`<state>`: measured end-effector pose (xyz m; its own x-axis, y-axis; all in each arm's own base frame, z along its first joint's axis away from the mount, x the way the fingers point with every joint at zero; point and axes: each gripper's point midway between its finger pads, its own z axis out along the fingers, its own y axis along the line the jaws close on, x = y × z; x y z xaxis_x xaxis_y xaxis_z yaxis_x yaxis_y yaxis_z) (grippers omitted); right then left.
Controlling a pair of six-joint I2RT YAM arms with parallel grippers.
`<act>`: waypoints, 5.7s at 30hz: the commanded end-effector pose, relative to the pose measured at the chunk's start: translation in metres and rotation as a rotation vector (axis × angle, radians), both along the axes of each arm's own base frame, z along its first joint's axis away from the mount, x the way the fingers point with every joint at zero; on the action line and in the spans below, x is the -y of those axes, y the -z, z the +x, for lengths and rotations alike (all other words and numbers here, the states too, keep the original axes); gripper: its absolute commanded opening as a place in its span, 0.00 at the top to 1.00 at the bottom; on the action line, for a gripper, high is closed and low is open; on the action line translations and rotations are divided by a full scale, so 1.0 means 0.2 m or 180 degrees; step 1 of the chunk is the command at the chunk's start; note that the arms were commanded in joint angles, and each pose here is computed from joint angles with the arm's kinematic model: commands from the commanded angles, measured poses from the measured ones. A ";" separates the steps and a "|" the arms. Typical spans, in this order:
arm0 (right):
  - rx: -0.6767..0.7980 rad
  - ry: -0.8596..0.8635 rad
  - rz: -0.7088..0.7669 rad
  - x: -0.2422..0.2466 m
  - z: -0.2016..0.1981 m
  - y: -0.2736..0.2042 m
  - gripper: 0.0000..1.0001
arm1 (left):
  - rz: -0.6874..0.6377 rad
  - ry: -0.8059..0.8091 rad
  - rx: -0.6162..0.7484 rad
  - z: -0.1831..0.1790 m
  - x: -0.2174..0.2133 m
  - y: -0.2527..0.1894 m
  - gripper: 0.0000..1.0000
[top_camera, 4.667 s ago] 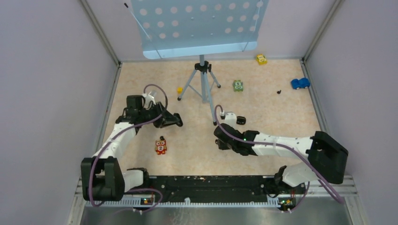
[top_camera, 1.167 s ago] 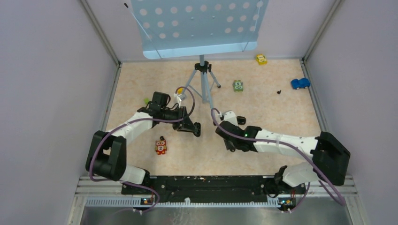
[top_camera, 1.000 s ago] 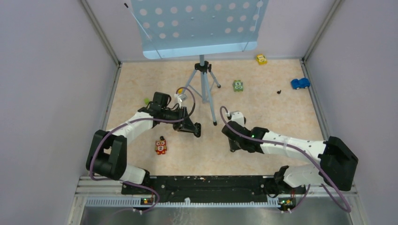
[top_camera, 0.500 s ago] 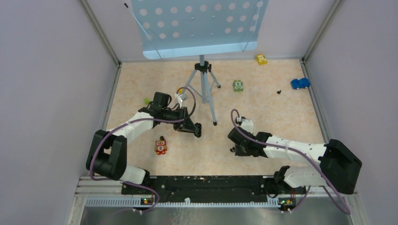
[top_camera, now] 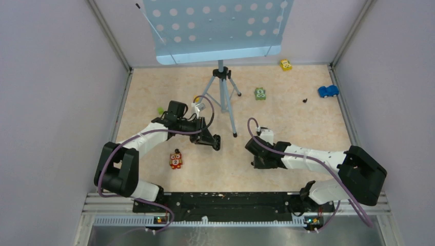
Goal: Insert the wireless bluetooth earbuds into the charging case
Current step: Adjust the right earbud at the center of the board, then pick up the right earbud from the center of the board.
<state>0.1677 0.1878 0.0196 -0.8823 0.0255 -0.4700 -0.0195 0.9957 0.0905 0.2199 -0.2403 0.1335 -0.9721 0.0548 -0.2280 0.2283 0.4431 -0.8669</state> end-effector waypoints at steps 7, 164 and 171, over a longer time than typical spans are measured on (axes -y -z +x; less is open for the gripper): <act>0.0305 0.0137 0.0351 -0.14 0.16 -0.12 0.71 | -0.0052 0.0065 0.0138 0.01 0.02 -0.03 1.00; 0.0616 -0.0079 -0.0038 -0.05 0.31 -0.30 1.00 | -0.0158 0.0217 0.0342 -0.02 0.08 -0.05 1.00; 0.0812 -0.0208 0.0631 -0.12 0.25 -0.58 1.00 | -0.0634 0.0384 0.1090 -0.06 0.11 -0.31 1.00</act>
